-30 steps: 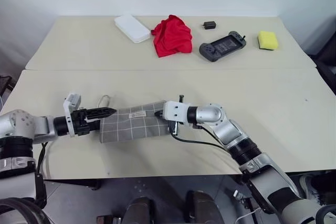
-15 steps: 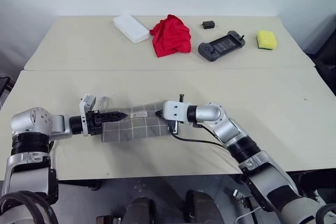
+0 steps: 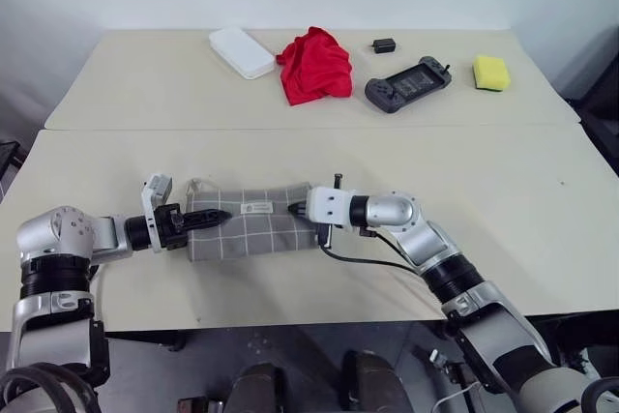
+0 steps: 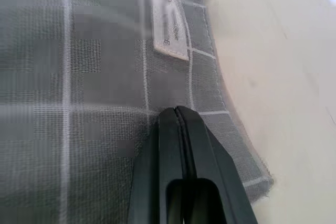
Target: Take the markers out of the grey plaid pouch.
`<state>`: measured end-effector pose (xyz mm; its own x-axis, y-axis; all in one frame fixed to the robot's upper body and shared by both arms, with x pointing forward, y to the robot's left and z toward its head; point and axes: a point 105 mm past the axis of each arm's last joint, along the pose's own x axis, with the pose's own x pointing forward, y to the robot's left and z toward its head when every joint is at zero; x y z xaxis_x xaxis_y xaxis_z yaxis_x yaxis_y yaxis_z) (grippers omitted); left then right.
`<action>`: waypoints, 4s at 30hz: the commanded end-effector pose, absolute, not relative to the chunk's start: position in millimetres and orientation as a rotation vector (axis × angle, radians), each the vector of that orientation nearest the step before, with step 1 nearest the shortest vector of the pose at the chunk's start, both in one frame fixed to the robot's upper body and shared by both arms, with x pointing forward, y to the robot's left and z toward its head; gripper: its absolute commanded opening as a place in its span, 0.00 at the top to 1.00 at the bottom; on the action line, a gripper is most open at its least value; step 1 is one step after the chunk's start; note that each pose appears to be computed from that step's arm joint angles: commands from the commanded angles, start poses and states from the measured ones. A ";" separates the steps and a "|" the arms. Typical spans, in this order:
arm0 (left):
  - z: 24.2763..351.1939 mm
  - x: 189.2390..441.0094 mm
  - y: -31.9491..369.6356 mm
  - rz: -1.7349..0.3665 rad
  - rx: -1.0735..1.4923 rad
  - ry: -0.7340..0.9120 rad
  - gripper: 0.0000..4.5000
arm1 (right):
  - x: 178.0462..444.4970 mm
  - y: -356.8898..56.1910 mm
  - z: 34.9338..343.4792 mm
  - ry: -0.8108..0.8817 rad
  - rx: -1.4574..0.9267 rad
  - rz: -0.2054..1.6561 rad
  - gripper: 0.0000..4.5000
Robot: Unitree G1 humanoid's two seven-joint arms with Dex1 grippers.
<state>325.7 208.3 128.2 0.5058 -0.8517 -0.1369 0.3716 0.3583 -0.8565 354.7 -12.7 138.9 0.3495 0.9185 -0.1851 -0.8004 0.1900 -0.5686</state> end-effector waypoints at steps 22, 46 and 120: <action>178.0 375.0 117.4 -0.755 1.120 -0.605 1.00 | 312.3 -91.6 267.4 0.031 0.164 1.290 0.01; 152.5 377.2 123.0 -0.763 1.093 -0.544 1.00 | 345.0 -3.7 222.4 0.296 0.159 1.186 0.63; 151.2 336.9 37.1 -1.387 0.327 -0.347 1.00 | 281.8 -182.4 265.2 0.074 -0.347 1.156 1.00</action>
